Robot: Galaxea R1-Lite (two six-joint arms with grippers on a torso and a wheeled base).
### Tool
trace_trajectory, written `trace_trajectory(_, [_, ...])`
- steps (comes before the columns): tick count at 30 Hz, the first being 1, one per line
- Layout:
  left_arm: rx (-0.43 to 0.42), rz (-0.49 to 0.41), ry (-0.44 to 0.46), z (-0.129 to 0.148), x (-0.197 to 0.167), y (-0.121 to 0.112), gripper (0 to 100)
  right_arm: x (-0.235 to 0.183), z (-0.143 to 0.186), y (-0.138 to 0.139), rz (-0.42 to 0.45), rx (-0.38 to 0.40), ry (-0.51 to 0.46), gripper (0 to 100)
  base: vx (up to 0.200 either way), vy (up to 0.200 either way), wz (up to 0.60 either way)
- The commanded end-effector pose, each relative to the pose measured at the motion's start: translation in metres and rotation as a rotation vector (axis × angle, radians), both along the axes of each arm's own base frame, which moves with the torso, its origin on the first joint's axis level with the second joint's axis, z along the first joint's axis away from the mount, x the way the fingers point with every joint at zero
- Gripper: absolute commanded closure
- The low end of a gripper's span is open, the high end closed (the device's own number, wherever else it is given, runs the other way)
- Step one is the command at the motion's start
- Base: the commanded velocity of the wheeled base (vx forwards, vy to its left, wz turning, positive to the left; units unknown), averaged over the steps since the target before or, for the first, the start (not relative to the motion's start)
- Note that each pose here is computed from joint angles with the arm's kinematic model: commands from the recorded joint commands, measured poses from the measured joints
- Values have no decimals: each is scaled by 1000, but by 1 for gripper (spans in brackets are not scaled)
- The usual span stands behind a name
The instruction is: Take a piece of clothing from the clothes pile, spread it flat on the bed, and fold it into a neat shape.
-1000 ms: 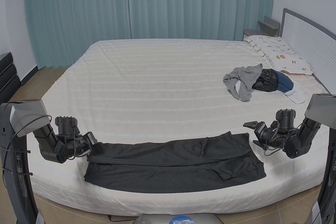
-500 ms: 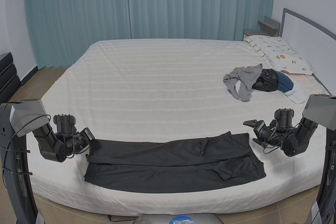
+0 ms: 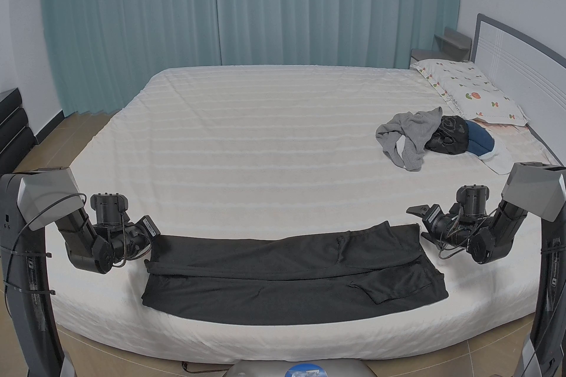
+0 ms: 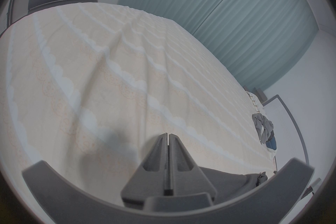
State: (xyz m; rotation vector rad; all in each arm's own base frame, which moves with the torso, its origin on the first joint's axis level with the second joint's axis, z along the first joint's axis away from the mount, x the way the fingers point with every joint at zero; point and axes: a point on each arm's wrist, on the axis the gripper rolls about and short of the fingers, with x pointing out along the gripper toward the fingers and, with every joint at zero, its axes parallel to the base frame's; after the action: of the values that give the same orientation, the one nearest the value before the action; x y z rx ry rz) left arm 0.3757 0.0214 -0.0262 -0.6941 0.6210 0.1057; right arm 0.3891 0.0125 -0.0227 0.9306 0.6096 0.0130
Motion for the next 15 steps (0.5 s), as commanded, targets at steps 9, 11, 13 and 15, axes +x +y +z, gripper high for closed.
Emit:
trace_trajectory(9, [-2, 0, 3, -1, 0, 0, 100, 10, -6, -4, -34, -40, -18, 100, 0, 0, 0])
trace_trajectory(11, [-1, 2, 11, -4, -1, 1, 100, 12, -5, -6, -47, -44, -25, 100, 0, 0, 0])
trace_trajectory(13, [-1, 2, 12, -4, -1, 1, 100, 12, -6, -7, -49, -44, -24, 100, 0, 0, 0])
trace_trajectory(15, [-1, 2, 12, -4, -1, 1, 100, 13, -5, -7, -50, -45, -27, 100, 0, 0, 0])
